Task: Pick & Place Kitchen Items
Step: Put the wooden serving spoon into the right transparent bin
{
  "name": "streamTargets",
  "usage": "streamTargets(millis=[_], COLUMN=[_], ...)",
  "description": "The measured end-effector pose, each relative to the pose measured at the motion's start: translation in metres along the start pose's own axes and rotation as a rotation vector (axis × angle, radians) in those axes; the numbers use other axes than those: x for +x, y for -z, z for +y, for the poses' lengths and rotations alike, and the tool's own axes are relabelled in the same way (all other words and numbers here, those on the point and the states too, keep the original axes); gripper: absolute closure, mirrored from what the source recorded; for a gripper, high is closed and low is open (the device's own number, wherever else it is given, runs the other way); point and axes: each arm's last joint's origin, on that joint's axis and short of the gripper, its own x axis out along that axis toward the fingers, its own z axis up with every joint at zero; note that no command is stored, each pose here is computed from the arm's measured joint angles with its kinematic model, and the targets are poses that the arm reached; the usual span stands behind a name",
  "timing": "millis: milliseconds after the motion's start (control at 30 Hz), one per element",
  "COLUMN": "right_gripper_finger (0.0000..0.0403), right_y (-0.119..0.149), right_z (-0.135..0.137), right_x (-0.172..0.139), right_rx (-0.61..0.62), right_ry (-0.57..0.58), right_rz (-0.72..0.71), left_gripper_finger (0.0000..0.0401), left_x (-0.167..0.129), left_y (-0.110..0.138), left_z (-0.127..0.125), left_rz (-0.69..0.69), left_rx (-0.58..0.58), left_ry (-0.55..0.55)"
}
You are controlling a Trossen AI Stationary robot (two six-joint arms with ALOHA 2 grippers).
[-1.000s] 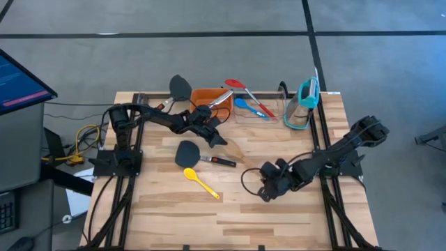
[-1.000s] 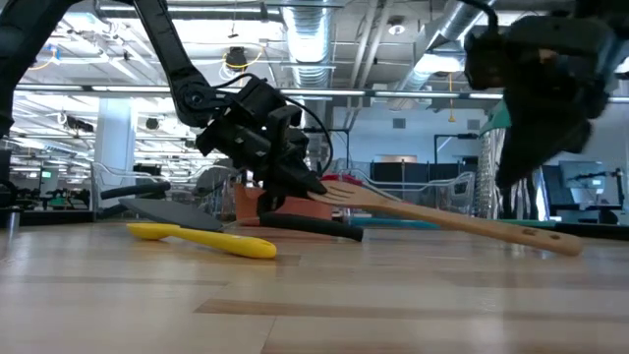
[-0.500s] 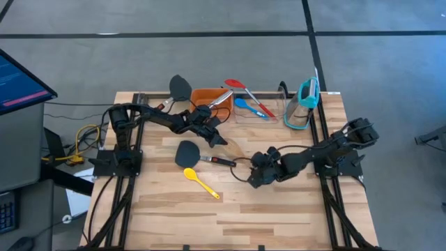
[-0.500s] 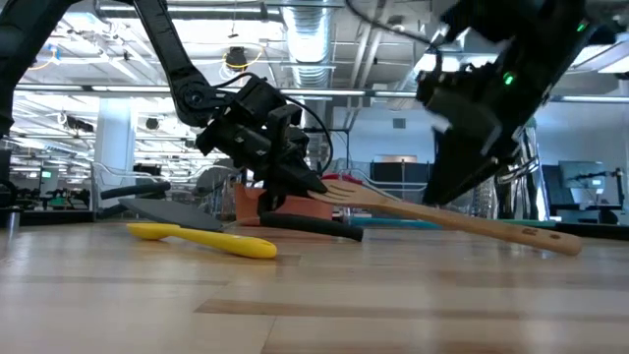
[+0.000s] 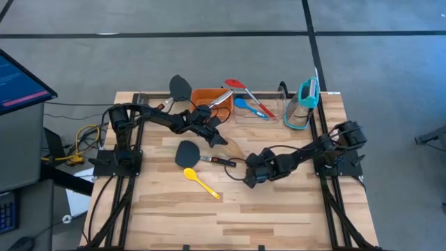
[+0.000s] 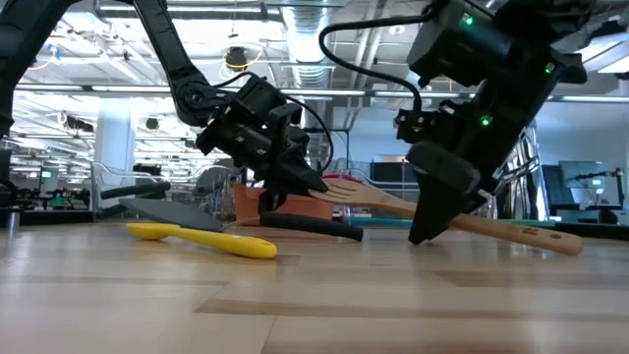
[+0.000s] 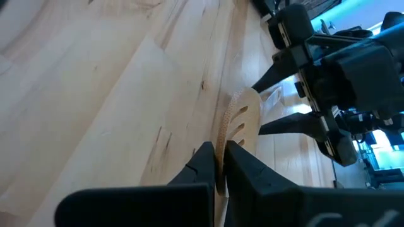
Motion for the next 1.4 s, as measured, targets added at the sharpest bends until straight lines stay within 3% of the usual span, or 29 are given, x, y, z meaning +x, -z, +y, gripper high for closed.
streamTargets(millis=[333,1033,1200,1333,1400], right_gripper_finger=[0.0338,0.0338,0.0338,0.0339,0.0339], right_y=[-0.003,-0.003,-0.006,-0.004,-0.006], right_z=[0.003,0.002,0.003,0.003,0.002], right_x=[-0.001,-0.002,-0.003,-0.006,-0.009], right_rx=[0.02,-0.009,0.001,-0.033,-0.029], right_ry=[-0.001,0.02,0.023,-0.017,-0.021], right_rz=[-0.012,-0.006,-0.034,0.013,0.009], left_gripper_finger=[0.04,0.0391,0.0391,0.0387,0.0386], left_x=[0.0,-0.005,-0.029,-0.055,-0.064], left_y=[0.002,-0.004,-0.024,-0.046,-0.048], left_z=[0.0,-0.001,-0.019,-0.049,-0.058], left_rz=[0.018,-0.01,-0.103,-0.234,-0.255], left_rx=[-0.008,0.041,0.093,0.238,0.256], left_ry=[0.008,0.025,0.046,0.099,0.096])
